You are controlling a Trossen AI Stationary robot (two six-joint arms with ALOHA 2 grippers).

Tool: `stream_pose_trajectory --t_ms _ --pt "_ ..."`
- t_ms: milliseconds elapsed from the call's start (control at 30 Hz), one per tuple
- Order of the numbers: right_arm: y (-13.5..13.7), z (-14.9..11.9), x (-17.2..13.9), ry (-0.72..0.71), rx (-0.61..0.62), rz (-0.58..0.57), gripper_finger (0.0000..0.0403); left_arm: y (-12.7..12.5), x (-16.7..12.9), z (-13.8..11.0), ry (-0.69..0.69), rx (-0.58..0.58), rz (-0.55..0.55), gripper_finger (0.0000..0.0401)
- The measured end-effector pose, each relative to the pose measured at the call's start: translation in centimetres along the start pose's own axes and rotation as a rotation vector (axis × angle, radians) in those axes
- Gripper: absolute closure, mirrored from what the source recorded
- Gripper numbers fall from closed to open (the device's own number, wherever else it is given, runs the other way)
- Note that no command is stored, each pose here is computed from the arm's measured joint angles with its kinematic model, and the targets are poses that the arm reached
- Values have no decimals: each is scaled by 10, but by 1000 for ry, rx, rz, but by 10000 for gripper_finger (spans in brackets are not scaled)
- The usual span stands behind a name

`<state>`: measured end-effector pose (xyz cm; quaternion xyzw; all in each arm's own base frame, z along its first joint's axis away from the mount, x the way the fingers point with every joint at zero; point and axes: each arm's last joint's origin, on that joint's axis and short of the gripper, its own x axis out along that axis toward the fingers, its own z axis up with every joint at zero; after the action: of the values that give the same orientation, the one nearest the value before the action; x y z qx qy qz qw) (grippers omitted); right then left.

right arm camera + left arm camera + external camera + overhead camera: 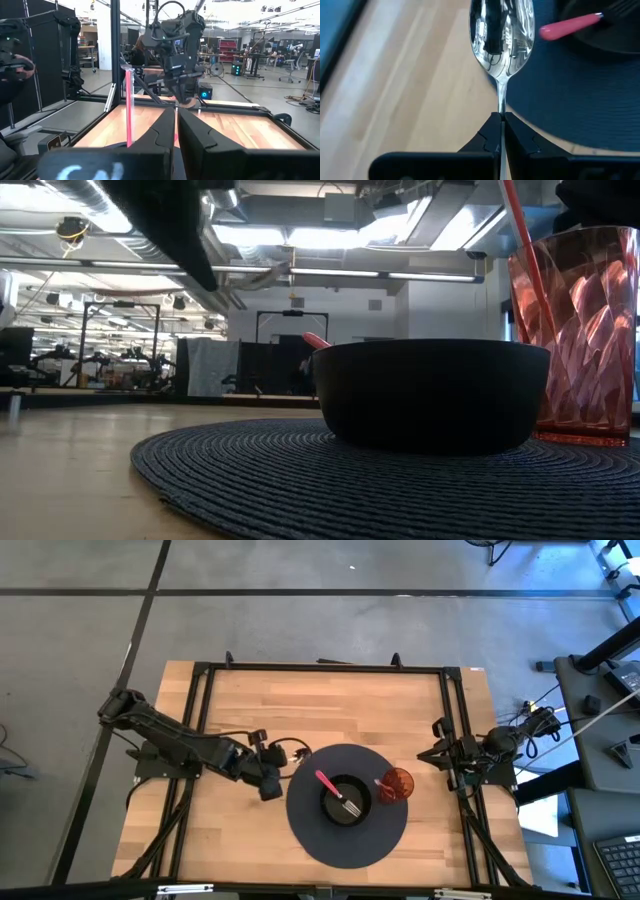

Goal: Pick & Place Utensil
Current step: Put the orange spoon into the black bowl

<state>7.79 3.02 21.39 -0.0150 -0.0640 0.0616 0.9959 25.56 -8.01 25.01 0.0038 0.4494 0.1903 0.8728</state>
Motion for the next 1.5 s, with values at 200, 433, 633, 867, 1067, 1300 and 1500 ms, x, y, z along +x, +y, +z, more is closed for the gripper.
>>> stream_pose_trajectory --t_ms 200,433,633,867,1067,1300,1500 --pt "0 0 0 -2 1 -1 379 -13 10 18 -37 -20 -130 398" --pt "0 0 0 -1 0 0 379 -53 10 53 -30 10 -158 398" --pt "0 0 0 2 1 1 379 -88 28 89 114 86 -175 398" --pt "0 0 0 2 2 1 379 -107 65 116 314 143 -115 398" --pt "0 0 0 2 -1 1 379 -117 92 126 439 199 -118 398" --pt "0 0 0 2 -1 2 379 -122 112 132 459 238 -156 398" --pt "0 0 0 2 2 2 379 -120 122 130 487 215 -153 395"
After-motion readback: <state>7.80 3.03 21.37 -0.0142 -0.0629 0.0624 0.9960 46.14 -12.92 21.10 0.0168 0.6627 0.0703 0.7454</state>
